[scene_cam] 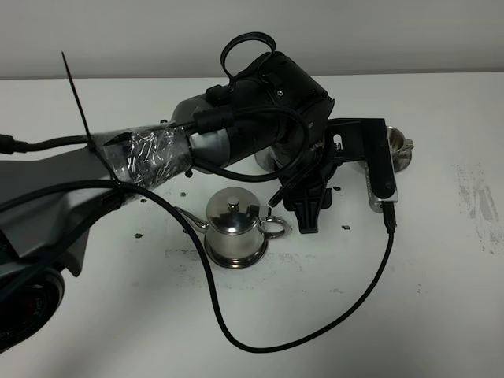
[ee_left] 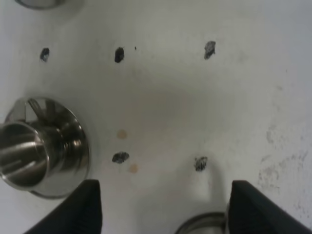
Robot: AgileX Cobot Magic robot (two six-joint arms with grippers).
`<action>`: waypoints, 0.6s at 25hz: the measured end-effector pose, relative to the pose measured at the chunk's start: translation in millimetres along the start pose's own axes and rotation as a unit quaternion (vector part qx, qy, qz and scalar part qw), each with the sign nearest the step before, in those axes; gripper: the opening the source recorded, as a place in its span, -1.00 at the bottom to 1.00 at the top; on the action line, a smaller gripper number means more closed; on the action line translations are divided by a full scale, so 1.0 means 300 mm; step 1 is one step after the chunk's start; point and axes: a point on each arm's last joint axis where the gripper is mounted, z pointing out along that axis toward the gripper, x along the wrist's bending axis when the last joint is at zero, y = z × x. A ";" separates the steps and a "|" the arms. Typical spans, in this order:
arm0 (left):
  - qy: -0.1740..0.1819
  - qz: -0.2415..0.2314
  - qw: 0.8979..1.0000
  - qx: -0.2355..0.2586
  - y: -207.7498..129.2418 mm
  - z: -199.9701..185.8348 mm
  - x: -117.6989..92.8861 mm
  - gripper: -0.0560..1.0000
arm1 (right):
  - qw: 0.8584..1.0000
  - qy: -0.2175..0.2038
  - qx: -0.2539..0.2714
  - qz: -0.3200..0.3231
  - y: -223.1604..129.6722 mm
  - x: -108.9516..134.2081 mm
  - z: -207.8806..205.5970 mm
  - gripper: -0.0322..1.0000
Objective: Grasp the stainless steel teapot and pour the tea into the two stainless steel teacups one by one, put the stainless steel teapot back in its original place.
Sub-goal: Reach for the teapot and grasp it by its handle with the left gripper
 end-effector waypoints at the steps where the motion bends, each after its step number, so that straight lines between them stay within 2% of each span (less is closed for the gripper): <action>1: 0.002 0.002 1.000 0.002 -0.001 0.003 0.001 0.12 | 1.000 0.000 0.000 0.000 0.000 0.000 0.000 -0.09; 7: 0.003 0.018 1.000 0.025 -0.009 0.063 -0.005 0.12 | 1.000 -0.020 -0.002 0.016 0.002 0.002 0.001 -0.12; 15: 0.003 0.019 0.999 0.025 -0.008 0.073 -0.006 0.12 | 0.999 -0.035 -0.002 0.026 0.002 0.002 0.002 -0.12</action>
